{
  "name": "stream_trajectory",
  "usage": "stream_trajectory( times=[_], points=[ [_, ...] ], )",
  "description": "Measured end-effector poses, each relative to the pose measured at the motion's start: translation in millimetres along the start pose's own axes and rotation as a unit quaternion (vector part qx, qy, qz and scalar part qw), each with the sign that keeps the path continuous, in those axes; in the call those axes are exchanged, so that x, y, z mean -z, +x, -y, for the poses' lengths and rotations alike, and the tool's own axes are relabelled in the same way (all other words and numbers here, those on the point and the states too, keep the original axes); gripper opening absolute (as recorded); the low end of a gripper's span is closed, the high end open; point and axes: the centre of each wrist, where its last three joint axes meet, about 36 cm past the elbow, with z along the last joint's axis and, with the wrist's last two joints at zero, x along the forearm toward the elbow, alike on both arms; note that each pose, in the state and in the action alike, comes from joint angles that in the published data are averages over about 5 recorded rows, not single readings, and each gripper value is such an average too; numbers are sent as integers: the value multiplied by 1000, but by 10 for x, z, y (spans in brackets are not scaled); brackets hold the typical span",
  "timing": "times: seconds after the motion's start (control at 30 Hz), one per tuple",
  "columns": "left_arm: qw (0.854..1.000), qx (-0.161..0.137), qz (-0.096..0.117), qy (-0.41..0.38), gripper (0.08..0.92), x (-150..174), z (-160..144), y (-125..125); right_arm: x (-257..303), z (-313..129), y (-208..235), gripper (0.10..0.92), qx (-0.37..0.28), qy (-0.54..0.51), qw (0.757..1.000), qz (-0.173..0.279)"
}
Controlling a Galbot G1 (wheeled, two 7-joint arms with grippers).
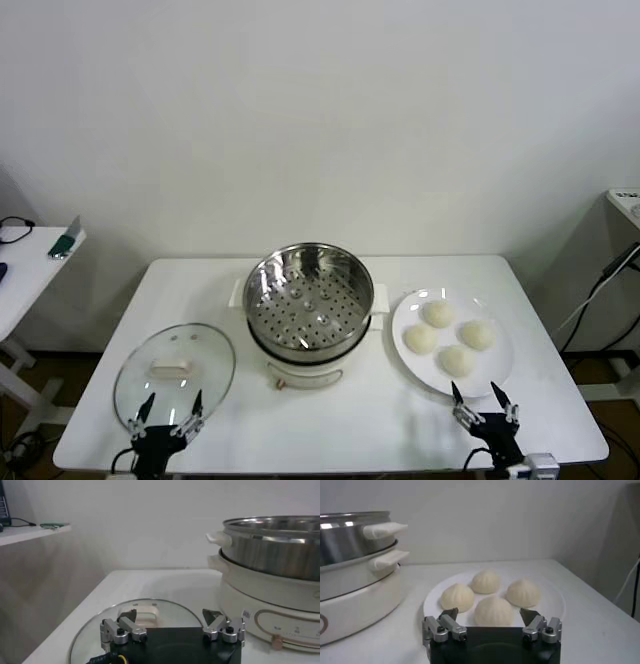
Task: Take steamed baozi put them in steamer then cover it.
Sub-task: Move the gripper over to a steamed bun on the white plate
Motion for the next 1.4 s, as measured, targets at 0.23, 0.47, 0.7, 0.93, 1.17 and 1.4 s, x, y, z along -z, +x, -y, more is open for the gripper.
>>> stream_trajectory(
  times=[0.23, 0.47, 0.7, 0.93, 1.17, 1.4],
  points=[
    [1000, -1, 3, 1, 823, 14, 11, 4, 477, 166, -449, 823, 14, 62, 998, 14],
    [1000, -2, 10, 1, 823, 57, 9, 38, 1220, 410, -1105, 823, 84, 189, 978, 25],
    [1000, -6, 15, -2, 823, 99, 35, 48, 1913, 667, -1646, 823, 210, 368, 906, -7],
    [1000, -7, 17, -4, 823, 88, 47, 68, 2482, 886, -2098, 823, 332, 516, 785, -80],
    [1000, -9, 19, -3, 823, 98, 88, 79, 2888, 1000, -2429, 823, 396, 580, 689, -180],
    [1000, -11, 19, -3, 823, 101, 107, 86, 3018, 929, -2745, 823, 416, 586, 647, -255]
  ],
)
